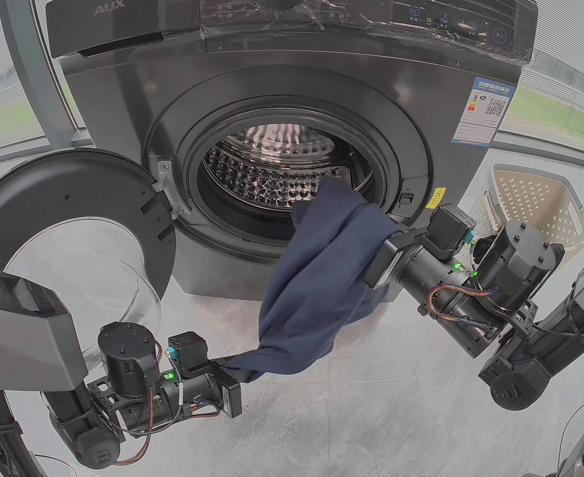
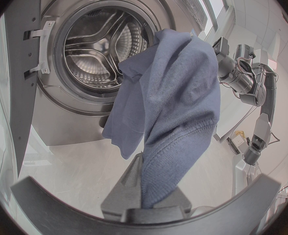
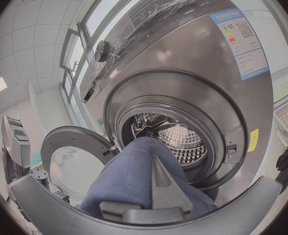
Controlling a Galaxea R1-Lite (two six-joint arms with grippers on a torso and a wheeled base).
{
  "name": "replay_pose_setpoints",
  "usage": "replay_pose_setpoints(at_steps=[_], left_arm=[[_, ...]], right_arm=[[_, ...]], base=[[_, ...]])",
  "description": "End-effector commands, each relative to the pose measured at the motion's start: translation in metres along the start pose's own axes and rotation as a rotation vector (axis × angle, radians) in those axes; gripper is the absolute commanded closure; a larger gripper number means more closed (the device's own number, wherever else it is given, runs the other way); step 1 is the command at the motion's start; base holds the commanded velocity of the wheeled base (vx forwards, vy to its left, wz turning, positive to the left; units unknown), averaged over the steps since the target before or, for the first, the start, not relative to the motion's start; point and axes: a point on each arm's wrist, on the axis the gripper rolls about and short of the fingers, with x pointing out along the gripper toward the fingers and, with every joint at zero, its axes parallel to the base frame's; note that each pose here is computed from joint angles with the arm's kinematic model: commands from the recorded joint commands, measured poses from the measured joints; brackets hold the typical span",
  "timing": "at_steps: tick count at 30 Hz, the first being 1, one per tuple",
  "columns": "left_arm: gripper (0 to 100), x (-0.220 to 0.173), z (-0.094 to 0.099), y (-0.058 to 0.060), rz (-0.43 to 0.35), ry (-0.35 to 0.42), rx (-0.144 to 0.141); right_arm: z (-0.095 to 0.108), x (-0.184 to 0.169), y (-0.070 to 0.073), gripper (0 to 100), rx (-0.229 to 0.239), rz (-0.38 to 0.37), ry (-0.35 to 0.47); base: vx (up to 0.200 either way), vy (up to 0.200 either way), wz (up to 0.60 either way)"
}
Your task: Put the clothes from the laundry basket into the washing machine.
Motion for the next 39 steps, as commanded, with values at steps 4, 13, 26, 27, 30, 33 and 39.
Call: replay_pose_setpoints(at_steps=[4, 13, 26, 27, 30, 33, 39], left_arm=[[100, 0.003, -0.004, 0.001, 0.0, 0.013, -0.007], [100, 0.004, -0.003, 0.004, 0.011, 0.009, -0.004], [0, -0.016, -0.006, -0.015, -0.035, 0.04, -0.009], [0, -0.024, -0.006, -0.021, -0.056, 0.048, -0.005], [0, -0.034, -0.005, -0.03, -0.091, 0.045, 0.003], [0, -0.039, 0.001, -0.036, -0.122, 0.016, 0.008], [0, -0.028, 0.019, -0.039, -0.139, -0.074, 0.021]], right_arm=[[-0.001, 0.0, 0.003, 100, 0.002, 0.009, 0.002], [-0.002, -0.001, 0.002, 100, 0.002, 0.007, 0.006], [-0.005, 0.005, -0.009, 100, -0.01, -0.026, 0.006], [-0.006, 0.006, -0.01, 100, -0.011, -0.029, 0.008], [-0.01, 0.008, -0.01, 100, -0.011, -0.031, 0.017], [-0.012, 0.008, -0.011, 100, -0.012, -0.036, 0.021], [-0.014, 0.006, -0.006, 100, -0.008, -0.024, 0.029]], base=[[0.0, 0.0, 0.0], [0.0, 0.0, 0.0], [0.0, 0.0, 0.0], [0.0, 0.0, 0.0], [0.0, 0.0, 0.0], [0.0, 0.0, 0.0], [0.0, 0.0, 0.0]])
